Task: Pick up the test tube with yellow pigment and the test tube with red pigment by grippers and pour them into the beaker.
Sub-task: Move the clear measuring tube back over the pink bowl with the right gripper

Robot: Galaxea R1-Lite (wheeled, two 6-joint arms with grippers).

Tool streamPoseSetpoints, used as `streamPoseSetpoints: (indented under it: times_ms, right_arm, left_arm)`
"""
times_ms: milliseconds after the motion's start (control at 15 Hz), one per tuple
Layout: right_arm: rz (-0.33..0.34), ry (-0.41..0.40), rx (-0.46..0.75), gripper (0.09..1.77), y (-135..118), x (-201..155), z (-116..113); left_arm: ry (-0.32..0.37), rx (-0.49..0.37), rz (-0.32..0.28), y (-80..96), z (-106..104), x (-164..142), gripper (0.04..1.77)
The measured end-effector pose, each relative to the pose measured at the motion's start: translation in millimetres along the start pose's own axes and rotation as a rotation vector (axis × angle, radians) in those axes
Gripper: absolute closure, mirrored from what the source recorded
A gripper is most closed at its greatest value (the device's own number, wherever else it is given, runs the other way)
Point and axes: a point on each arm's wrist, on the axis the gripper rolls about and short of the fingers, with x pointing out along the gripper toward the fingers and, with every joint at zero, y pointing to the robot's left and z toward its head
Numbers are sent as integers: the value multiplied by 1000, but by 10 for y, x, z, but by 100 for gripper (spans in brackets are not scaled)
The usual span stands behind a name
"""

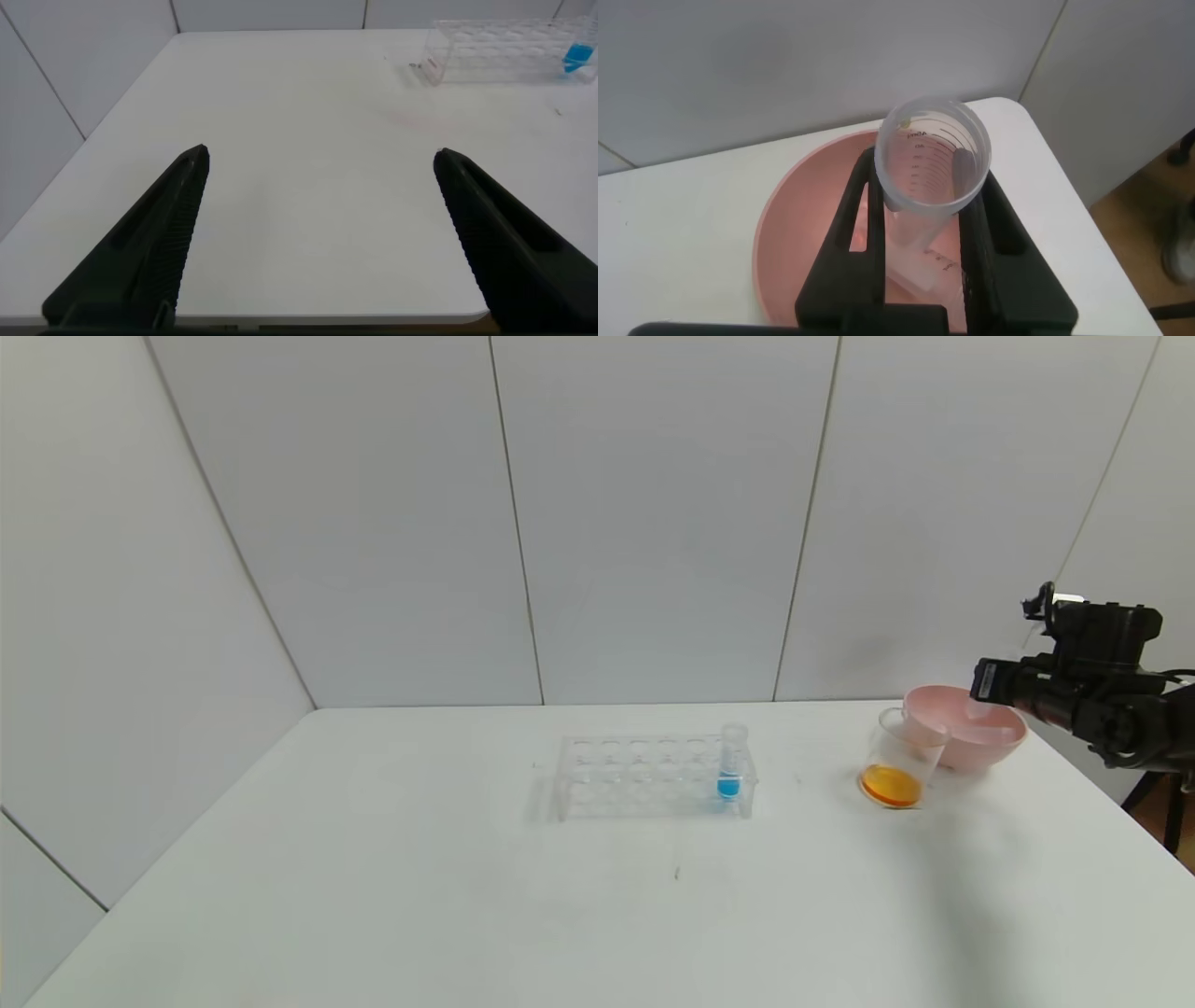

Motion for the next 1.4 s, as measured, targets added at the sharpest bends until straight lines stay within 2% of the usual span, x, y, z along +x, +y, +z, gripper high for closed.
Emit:
streamPoseSetpoints:
  times_ms: [333,1067,1400]
  right_arm:
    - [0,18,2,134,-8,61,-91]
    - [20,17,23,134,-8,68,-81]
    - [29,20,25,81,-37,58,-84]
  left_arm:
    - [0,0,0,0,0,0,9]
    - [0,0,0,0,0,0,9]
    - [0,0,0,0,0,0,9]
